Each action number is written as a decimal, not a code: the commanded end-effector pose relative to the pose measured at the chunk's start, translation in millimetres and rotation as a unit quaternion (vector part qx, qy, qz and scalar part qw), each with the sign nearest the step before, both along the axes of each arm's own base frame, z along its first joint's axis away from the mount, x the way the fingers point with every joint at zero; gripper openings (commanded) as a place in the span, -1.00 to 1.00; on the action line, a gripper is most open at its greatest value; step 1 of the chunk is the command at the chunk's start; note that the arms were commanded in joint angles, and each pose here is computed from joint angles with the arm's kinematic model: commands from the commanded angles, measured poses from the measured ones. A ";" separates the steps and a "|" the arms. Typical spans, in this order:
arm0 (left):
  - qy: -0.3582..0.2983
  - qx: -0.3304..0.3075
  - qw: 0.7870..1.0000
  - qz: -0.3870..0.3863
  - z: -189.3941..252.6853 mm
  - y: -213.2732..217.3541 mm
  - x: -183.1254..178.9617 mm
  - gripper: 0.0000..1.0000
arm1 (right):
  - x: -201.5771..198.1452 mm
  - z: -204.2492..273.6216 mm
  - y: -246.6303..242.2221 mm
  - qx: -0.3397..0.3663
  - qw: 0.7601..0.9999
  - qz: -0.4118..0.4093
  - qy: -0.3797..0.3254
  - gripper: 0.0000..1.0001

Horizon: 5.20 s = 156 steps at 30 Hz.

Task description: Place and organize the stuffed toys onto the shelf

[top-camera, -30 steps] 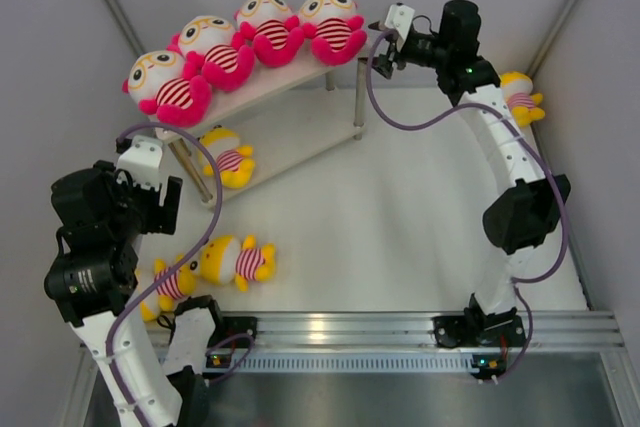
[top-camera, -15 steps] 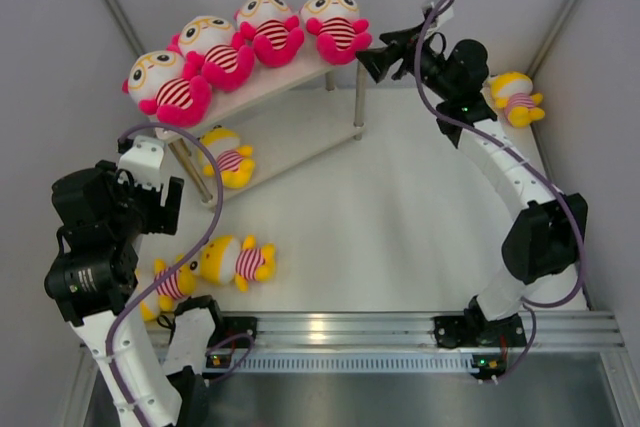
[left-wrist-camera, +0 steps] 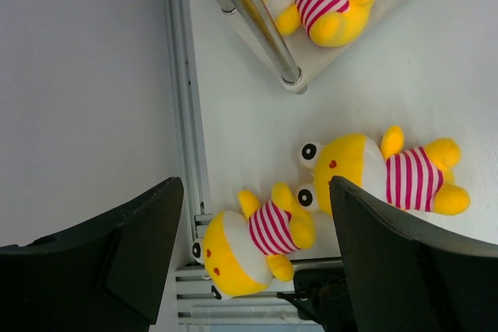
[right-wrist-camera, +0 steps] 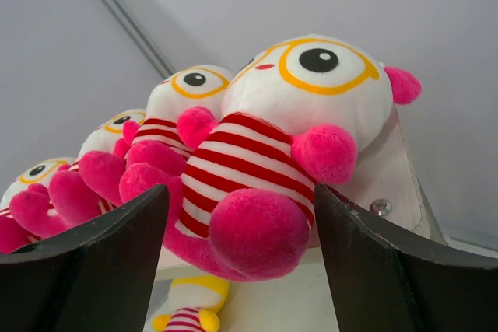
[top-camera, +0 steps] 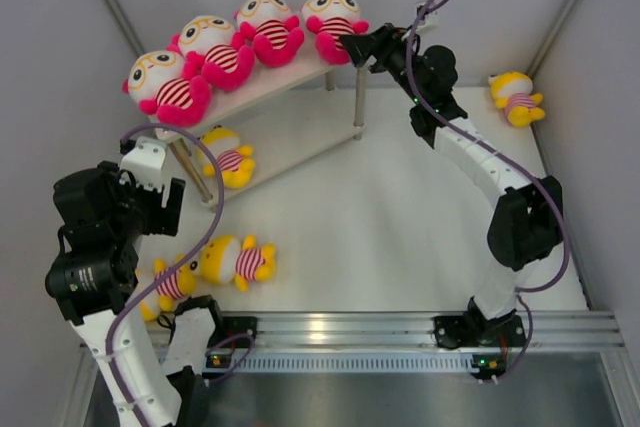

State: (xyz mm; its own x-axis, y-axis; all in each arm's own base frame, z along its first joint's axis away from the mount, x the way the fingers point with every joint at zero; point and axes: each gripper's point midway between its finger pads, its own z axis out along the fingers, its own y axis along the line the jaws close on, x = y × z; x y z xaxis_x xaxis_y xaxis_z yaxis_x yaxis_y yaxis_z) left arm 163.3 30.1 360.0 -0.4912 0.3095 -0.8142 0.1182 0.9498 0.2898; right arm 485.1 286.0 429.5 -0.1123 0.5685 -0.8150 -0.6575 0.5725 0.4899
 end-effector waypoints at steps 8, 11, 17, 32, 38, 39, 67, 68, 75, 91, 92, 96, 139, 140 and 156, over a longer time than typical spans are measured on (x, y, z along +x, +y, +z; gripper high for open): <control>0.008 0.001 1.000 -0.014 -4.2 -4.2 -2.9 0.64 | 12.9 10.9 4.9 -0.032 0.999 -0.038 -0.013 -0.49; 0.009 0.002 1.000 -0.014 -4.6 -4.0 -3.3 0.64 | 16.4 24.0 10.4 -0.083 0.995 -0.030 -0.051 -0.54; 0.007 0.003 1.000 -0.016 -3.8 -4.8 -3.5 0.64 | 54.5 18.8 14.4 -0.150 0.988 -0.003 -0.038 -0.59; 0.008 0.004 1.000 -0.015 -4.3 -4.6 -5.1 0.64 | 66.9 24.6 16.6 -0.159 0.984 0.010 -0.077 0.00; 0.012 0.005 1.000 -0.016 -5.5 -4.0 -4.5 0.64 | 41.6 80.5 -40.5 -0.134 0.985 -0.044 -0.098 0.62; 0.011 0.005 1.000 -0.017 -5.2 -4.2 -4.2 0.64 | 39.7 83.7 -49.5 -0.130 0.985 -0.051 -0.097 0.66; 0.058 0.046 0.996 0.042 -28.5 24.5 -9.6 0.64 | 77.9 -270.5 -515.2 -0.118 0.777 -0.514 0.343 0.65; 0.058 0.049 0.996 0.045 -26.6 26.1 -9.2 0.64 | 79.2 -276.7 -518.4 -0.119 0.772 -0.519 0.346 0.65; 0.051 0.058 0.995 0.055 -13.8 32.1 -5.1 0.65 | 111.3 -309.5 -512.8 -0.112 0.800 -0.470 0.354 0.58; 0.047 0.048 0.996 0.053 -13.9 29.7 -4.7 0.65 | 113.4 -318.4 -490.7 -0.047 0.817 -0.435 0.374 -1.00; 0.048 0.044 0.996 0.055 -16.0 29.2 -4.5 0.65 | 110.5 -291.9 -485.7 -0.038 0.827 -0.433 0.355 -1.00; 0.058 0.013 0.998 0.033 -32.1 17.4 -2.9 0.64 | 78.2 -218.8 -451.4 -0.002 0.859 -0.437 0.268 -1.00; 0.015 -0.012 0.999 -0.032 -35.7 -17.2 -20.8 0.64 | -77.5 -212.3 136.9 0.110 0.944 -0.142 0.275 -1.00; 0.015 -0.012 0.999 -0.033 -35.7 -17.7 -20.7 0.64 | -72.2 -231.1 141.5 0.097 0.941 -0.154 0.286 -1.00; 0.029 -0.001 0.999 -0.031 -44.4 -13.9 -21.1 0.64 | -73.2 -258.8 211.8 0.058 0.937 -0.172 0.297 -1.00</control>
State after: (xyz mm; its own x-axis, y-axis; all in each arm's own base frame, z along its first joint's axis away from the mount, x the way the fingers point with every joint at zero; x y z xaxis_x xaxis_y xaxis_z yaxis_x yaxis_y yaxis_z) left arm 138.8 13.2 312.7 -0.5347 0.3317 -0.7773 0.2078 0.9431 0.2595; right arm 421.9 475.2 145.3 -0.3358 0.7120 -0.6167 0.0079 0.6568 0.7540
